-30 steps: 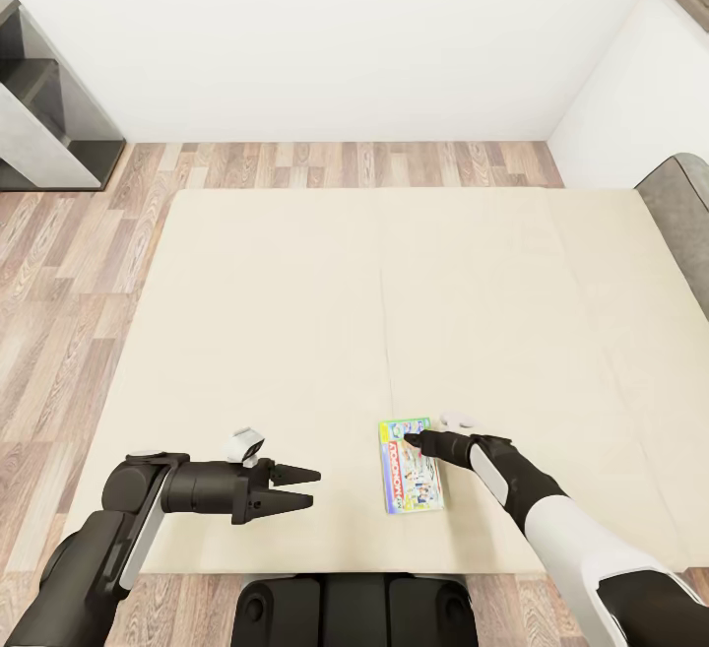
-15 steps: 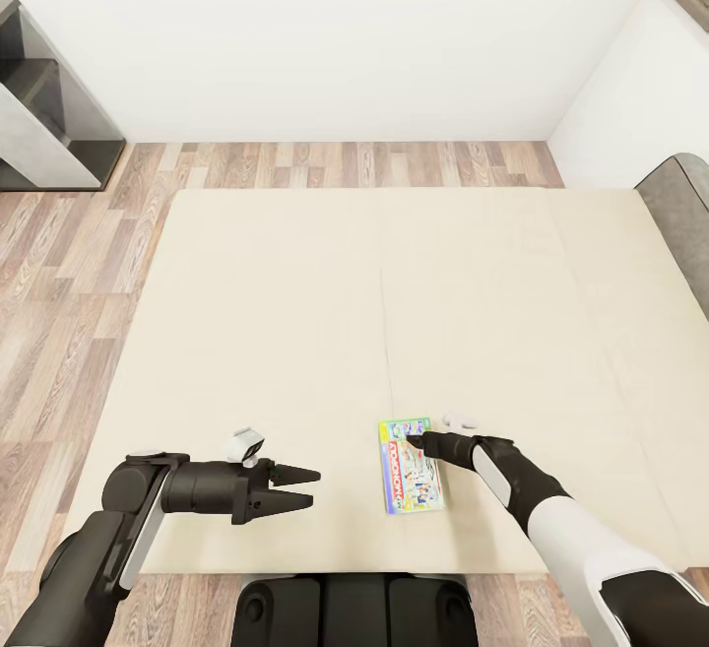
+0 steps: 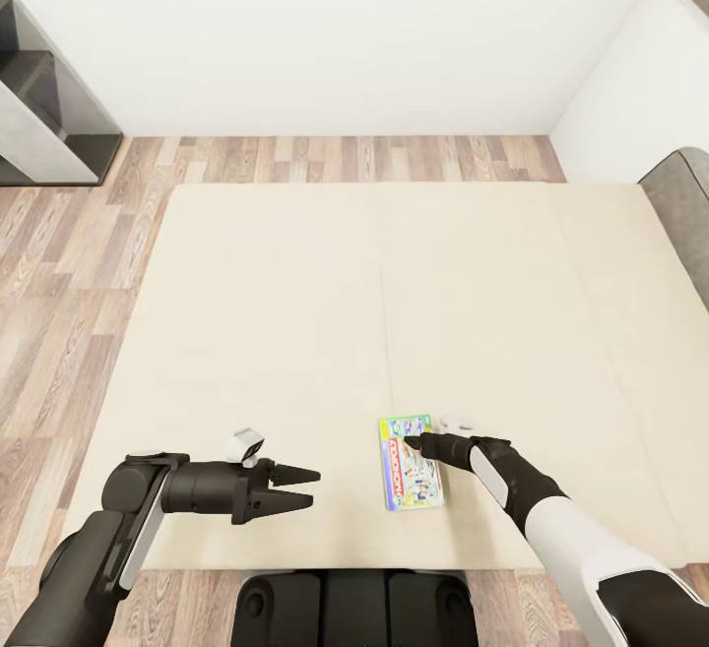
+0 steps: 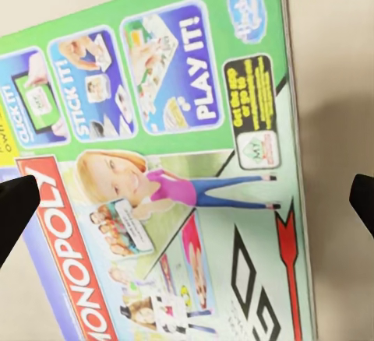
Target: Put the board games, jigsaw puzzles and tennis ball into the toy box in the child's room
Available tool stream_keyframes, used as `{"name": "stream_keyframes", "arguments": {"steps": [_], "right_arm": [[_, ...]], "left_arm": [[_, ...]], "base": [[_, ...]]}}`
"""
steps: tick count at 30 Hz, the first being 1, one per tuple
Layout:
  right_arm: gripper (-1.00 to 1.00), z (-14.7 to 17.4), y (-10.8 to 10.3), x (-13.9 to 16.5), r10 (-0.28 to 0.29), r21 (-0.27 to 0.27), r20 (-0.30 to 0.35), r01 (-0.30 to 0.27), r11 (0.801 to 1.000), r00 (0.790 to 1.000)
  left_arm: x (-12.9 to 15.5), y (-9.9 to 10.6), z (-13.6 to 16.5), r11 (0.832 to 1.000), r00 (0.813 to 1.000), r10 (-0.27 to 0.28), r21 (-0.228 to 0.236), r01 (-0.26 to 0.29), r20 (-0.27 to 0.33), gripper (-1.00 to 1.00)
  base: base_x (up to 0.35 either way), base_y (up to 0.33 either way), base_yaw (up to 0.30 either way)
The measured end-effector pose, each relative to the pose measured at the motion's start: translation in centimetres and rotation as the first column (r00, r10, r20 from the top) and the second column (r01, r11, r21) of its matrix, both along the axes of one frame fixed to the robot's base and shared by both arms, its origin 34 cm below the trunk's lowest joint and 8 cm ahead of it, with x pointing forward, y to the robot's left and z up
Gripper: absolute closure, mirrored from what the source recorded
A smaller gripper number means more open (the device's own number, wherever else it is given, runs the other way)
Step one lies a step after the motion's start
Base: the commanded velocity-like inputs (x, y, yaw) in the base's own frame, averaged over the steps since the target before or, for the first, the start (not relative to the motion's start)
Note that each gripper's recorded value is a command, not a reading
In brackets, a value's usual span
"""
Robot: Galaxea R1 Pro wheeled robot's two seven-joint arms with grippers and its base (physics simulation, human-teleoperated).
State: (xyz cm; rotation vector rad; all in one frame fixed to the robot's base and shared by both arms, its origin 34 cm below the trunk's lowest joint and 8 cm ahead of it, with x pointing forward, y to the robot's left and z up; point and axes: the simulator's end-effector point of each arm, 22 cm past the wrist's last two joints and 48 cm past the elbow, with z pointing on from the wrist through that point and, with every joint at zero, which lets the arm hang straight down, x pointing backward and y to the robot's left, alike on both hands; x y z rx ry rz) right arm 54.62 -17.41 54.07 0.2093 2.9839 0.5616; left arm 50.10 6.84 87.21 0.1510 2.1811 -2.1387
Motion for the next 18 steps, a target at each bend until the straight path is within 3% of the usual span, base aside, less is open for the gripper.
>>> {"name": "stream_keyframes", "arguments": {"steps": [18], "right_arm": [[-1.0,-0.3,-0.02,-0.36,0.001,0.0,-0.006,-0.001,1.0,1.0]], "left_arm": [[-0.09,0.01,-0.26,1.0,1.0,0.0,0.0,0.0,-0.006,-1.0]], "base": [[0.0,0.0,0.0]]}}
